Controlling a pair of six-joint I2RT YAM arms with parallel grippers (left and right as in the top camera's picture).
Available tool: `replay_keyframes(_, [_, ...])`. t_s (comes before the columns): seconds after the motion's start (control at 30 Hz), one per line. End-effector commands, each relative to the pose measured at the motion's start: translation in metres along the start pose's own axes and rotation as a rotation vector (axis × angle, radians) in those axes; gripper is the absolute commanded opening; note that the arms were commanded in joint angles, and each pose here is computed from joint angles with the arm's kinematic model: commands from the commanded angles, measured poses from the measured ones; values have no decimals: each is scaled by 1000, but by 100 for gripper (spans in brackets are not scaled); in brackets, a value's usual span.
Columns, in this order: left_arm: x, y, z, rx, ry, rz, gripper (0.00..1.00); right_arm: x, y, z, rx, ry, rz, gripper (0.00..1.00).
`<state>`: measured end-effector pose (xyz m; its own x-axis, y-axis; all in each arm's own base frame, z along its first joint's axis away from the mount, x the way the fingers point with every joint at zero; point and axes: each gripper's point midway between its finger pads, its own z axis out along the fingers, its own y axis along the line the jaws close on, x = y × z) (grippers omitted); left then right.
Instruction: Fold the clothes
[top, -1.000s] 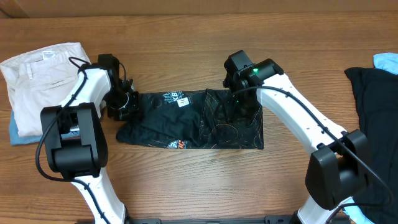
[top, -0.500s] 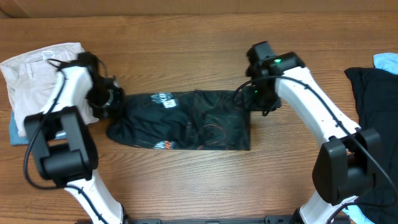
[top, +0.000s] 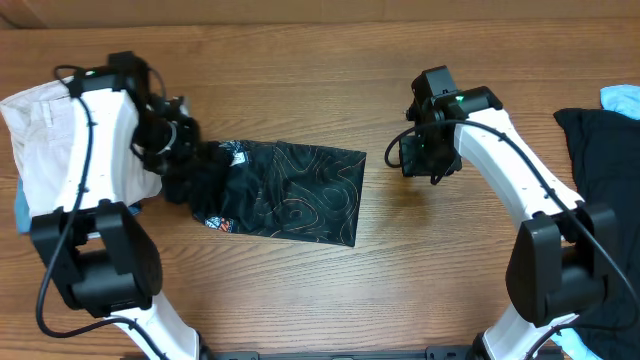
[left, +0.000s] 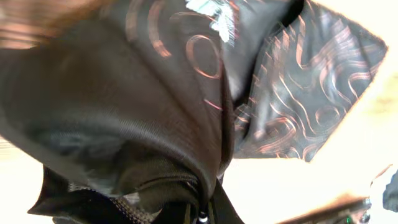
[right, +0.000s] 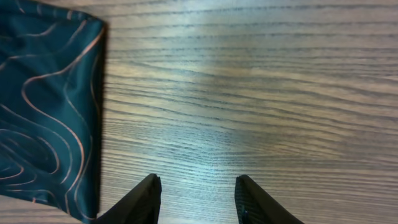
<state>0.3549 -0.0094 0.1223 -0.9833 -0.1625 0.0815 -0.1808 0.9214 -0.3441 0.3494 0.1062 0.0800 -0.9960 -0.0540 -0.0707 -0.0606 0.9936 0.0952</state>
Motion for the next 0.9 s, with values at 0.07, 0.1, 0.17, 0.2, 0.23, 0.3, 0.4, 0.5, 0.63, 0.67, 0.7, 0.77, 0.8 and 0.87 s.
replay_keyframes(0.07, [14, -46, 3, 31, 33, 73, 4, 12, -4, 15, 13, 37, -5, 42])
replay_keyframes(0.1, [16, -52, 6, 29, 39, 83, 4, 13, -5, 16, 13, 41, -4, 42])
replay_keyframes(0.17, [21, -67, 12, 25, 50, 112, 4, 15, -5, 17, 14, 48, -4, 42])
replay_keyframes(0.2, [23, -74, 14, 23, 56, 122, 4, 16, -5, 18, 13, 52, -4, 42])
replay_keyframes(0.23, [26, -81, 17, 21, 62, 131, 4, 17, -5, 19, 12, 55, -3, 42])
replay_keyframes(0.3, [32, -94, 23, 14, 75, 162, 4, 19, -4, 20, 3, 61, -3, 42])
replay_keyframes(0.4, [40, -110, 30, 5, 85, 189, 4, 20, -1, 20, -13, 66, -3, 42])
replay_keyframes(0.5, [42, -128, 37, 8, 72, 218, 4, 21, 4, 20, -34, 71, -6, 42])
replay_keyframes(0.63, [44, -141, 42, 13, 63, 225, 4, 22, 6, 20, -34, 74, -14, 42])
replay_keyframes(0.67, [45, -143, 42, 13, 63, 228, 4, 22, 6, 20, -34, 74, -15, 42])
replay_keyframes(0.7, [45, -145, 43, 14, 63, 232, 4, 22, 6, 20, -34, 74, -16, 42])
replay_keyframes(0.77, [47, -148, 44, 13, 65, 241, 4, 22, 6, 20, -34, 75, -16, 42])
replay_keyframes(0.8, [48, -148, 44, 13, 67, 243, 4, 22, 6, 20, -34, 75, -15, 42])
replay_keyframes(0.87, [48, -148, 44, 12, 67, 243, 4, 23, 7, 20, -38, 75, -16, 42])
